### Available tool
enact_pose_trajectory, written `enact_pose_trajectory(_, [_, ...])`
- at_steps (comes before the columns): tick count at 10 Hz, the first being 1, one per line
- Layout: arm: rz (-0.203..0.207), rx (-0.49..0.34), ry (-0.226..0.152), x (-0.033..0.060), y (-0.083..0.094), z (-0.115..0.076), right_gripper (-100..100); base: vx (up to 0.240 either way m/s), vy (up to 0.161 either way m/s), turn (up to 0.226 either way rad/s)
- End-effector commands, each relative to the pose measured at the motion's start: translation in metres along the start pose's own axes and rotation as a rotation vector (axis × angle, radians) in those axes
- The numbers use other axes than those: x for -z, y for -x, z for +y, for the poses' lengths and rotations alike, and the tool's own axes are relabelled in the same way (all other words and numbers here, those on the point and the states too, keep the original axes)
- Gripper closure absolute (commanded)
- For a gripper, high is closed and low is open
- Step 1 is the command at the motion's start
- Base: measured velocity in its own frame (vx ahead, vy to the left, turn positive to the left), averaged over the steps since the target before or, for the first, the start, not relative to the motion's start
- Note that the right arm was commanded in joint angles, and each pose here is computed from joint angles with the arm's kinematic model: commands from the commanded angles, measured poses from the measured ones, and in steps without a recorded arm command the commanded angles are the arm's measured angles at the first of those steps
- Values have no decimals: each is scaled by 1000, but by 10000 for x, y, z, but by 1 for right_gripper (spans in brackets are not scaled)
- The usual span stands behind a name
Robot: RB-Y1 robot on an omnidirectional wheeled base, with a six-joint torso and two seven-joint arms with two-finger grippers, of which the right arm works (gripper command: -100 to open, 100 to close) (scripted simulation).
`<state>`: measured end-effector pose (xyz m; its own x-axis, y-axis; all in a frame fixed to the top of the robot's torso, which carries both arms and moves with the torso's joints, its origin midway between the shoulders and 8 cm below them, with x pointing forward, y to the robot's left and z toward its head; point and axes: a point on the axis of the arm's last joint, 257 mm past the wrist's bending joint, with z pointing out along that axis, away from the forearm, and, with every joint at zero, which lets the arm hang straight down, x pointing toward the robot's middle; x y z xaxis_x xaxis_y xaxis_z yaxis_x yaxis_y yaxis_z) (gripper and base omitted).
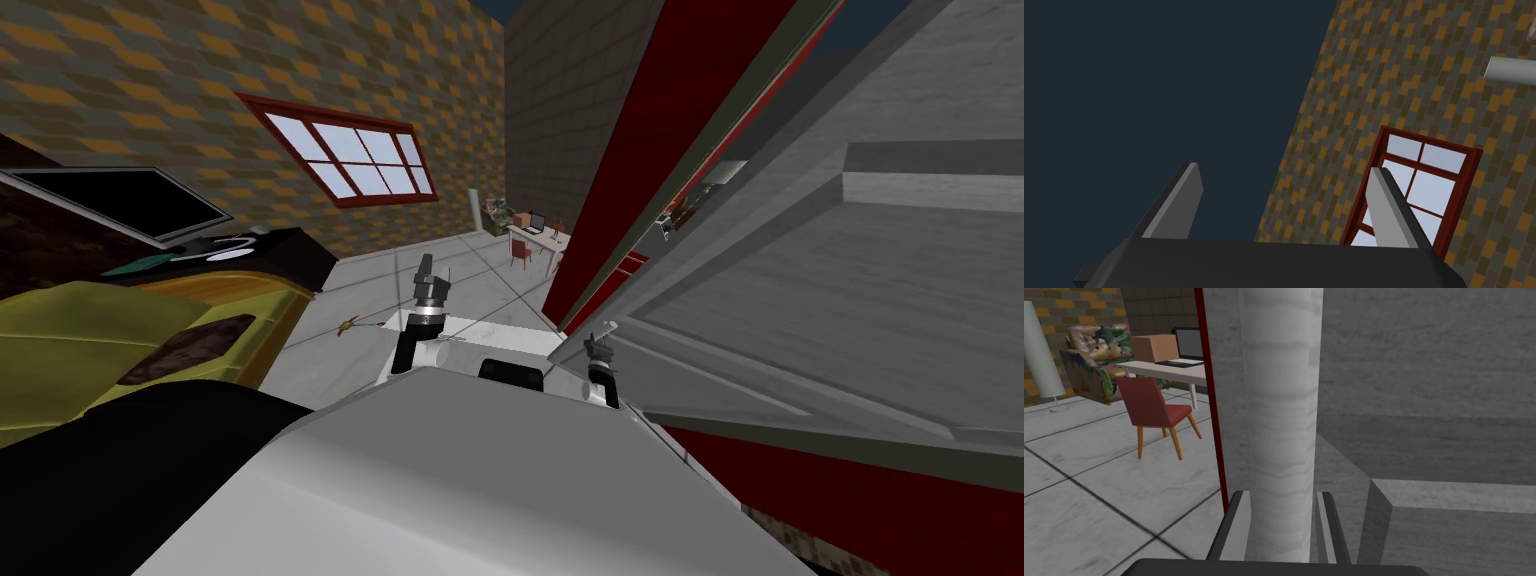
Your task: Pull the door open
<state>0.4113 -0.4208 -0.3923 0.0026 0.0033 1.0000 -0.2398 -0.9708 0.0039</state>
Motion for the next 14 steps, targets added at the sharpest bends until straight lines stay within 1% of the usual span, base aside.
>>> enact_pose_trajectory(1, [1, -3, -30, 29, -2, -53, 100, -250, -28, 77])
enact_pose_trajectory(3, [2, -4, -65, 54, -8, -118, 100, -238, -26, 62])
enact_pose_trajectory(4, [-2, -2, -55, 52, 4, -104, 100, -100, -9, 22])
enact_pose_trajectory(5, [-5, -2, -82, 113, 20, -122, 100, -176, -19, 111])
enact_pose_trajectory(11, [2, -3, -173, 291, -7, -150, 100, -234, -43, 103])
enact_pose_trajectory(12, [-2, -1, -165, 271, 3, -157, 100, -100, -14, 23])
enact_pose_trajectory(13, [-5, -1, -188, 351, 19, -160, 100, -146, -13, 93])
enact_pose_trajectory(14, [-3, -1, -201, 390, 14, -156, 100, -232, -63, 119])
